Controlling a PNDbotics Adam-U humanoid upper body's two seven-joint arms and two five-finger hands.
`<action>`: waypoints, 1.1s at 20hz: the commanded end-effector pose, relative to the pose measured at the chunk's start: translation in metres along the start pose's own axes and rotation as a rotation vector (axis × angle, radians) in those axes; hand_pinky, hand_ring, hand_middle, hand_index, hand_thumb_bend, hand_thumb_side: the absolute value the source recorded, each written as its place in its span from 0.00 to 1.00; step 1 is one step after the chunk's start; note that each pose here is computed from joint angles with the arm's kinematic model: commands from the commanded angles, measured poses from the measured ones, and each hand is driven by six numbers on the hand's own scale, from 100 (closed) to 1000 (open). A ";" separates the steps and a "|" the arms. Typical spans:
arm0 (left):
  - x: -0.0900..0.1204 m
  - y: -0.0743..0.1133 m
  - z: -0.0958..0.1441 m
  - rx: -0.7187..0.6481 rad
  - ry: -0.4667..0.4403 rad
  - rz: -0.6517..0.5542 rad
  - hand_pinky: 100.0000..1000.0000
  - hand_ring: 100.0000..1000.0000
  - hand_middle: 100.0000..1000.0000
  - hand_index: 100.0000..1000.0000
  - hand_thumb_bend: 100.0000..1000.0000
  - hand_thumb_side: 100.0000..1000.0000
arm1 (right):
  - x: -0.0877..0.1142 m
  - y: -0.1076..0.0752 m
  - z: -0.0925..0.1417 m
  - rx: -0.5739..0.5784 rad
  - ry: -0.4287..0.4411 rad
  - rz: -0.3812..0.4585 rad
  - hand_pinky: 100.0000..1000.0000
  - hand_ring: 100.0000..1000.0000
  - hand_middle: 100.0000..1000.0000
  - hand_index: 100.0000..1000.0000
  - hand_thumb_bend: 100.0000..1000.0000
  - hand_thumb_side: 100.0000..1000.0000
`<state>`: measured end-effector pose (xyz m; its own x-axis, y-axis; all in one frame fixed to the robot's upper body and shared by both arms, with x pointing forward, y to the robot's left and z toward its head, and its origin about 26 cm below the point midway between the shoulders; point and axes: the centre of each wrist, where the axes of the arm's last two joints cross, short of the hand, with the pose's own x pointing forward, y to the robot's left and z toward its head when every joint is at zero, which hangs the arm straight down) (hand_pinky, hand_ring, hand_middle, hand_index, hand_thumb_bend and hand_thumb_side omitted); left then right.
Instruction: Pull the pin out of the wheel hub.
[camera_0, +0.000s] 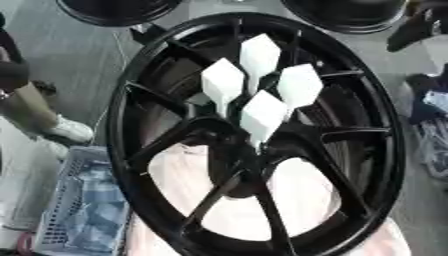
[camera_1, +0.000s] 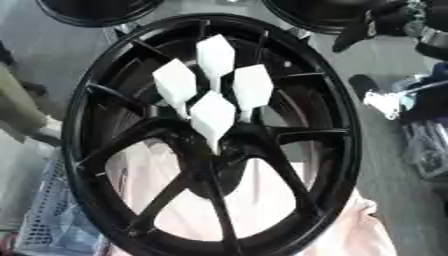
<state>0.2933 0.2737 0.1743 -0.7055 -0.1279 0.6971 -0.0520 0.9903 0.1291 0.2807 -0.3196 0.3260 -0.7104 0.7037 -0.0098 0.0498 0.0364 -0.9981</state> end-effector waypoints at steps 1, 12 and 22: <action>0.008 0.004 -0.006 -0.021 -0.033 -0.019 0.77 0.68 0.58 0.74 0.00 0.70 | 0.006 -0.012 -0.002 0.023 0.005 0.000 0.75 0.82 0.75 0.78 0.02 0.28; 0.008 0.004 -0.006 -0.020 -0.033 -0.021 0.77 0.68 0.58 0.74 0.00 0.70 | 0.017 -0.018 -0.020 0.075 0.073 -0.089 0.74 0.84 0.78 0.80 0.19 0.34; 0.009 0.003 -0.007 -0.022 -0.034 -0.019 0.77 0.68 0.58 0.74 0.00 0.70 | 0.027 -0.017 -0.035 0.155 0.073 -0.124 0.75 0.87 0.79 0.84 0.44 0.16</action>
<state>0.2938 0.2743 0.1764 -0.7078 -0.1308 0.6942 -0.0500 0.9895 0.1355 0.2892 -0.2779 0.3368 -0.6500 0.7473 0.1383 -0.1681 0.0361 -0.9851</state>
